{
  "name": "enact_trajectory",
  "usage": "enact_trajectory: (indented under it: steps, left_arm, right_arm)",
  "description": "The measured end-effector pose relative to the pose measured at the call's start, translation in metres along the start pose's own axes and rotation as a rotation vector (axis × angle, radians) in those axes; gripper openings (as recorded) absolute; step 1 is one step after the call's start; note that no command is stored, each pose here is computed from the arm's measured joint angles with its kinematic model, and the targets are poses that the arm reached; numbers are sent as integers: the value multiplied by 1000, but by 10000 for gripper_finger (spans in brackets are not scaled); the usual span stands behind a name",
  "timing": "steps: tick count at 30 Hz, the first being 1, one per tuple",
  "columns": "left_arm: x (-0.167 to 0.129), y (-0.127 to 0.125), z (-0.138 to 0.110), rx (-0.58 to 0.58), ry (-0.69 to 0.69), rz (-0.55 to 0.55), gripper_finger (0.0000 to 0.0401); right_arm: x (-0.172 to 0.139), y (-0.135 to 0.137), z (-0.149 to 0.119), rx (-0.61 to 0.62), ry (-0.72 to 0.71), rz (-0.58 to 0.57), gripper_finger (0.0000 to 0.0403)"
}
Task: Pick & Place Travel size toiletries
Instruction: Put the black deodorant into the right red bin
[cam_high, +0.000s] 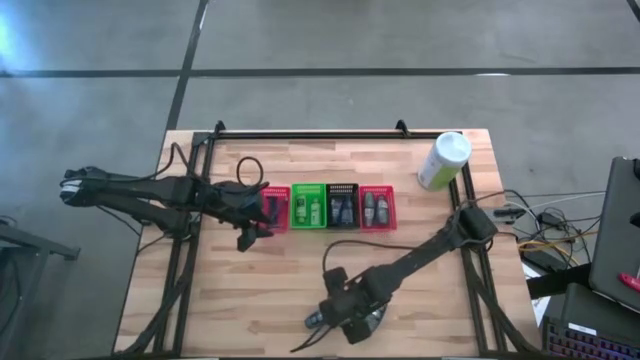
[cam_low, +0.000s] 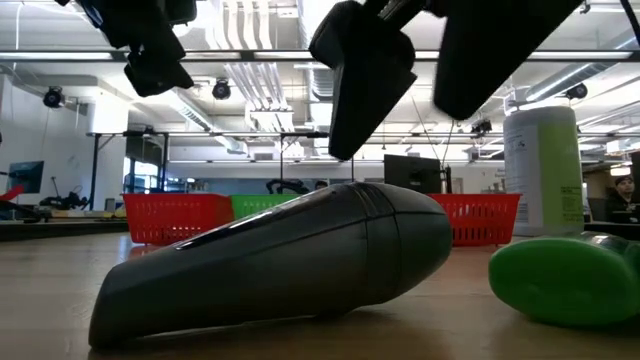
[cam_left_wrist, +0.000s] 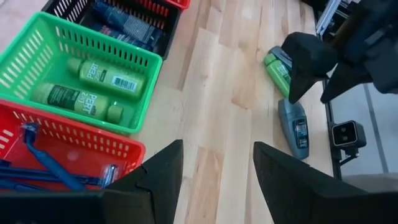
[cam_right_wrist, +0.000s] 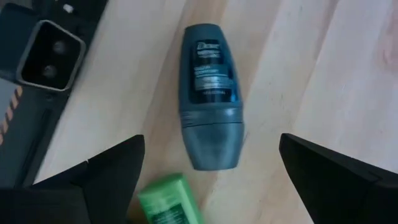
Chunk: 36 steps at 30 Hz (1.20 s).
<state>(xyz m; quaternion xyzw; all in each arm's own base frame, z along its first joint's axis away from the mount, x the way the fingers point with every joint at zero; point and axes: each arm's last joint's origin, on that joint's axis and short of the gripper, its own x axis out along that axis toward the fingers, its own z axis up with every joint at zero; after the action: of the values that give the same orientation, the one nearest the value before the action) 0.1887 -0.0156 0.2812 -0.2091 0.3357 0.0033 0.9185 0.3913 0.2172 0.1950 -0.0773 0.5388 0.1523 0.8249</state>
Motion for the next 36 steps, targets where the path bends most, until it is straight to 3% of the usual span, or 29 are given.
enact_trajectory:
  steps: [20,24,36]
  left_arm:
    - [1,-1,3,-3,-39,1,199]
    - [1,-1,3,-4,-40,2,199]
    - [1,-1,4,-10,-41,4,199]
  right_arm:
    - [44,2,-13,35,-74,25,370]
    - [49,3,-18,28,-41,-42,368]
    - [49,3,-18,23,-50,-57,289]
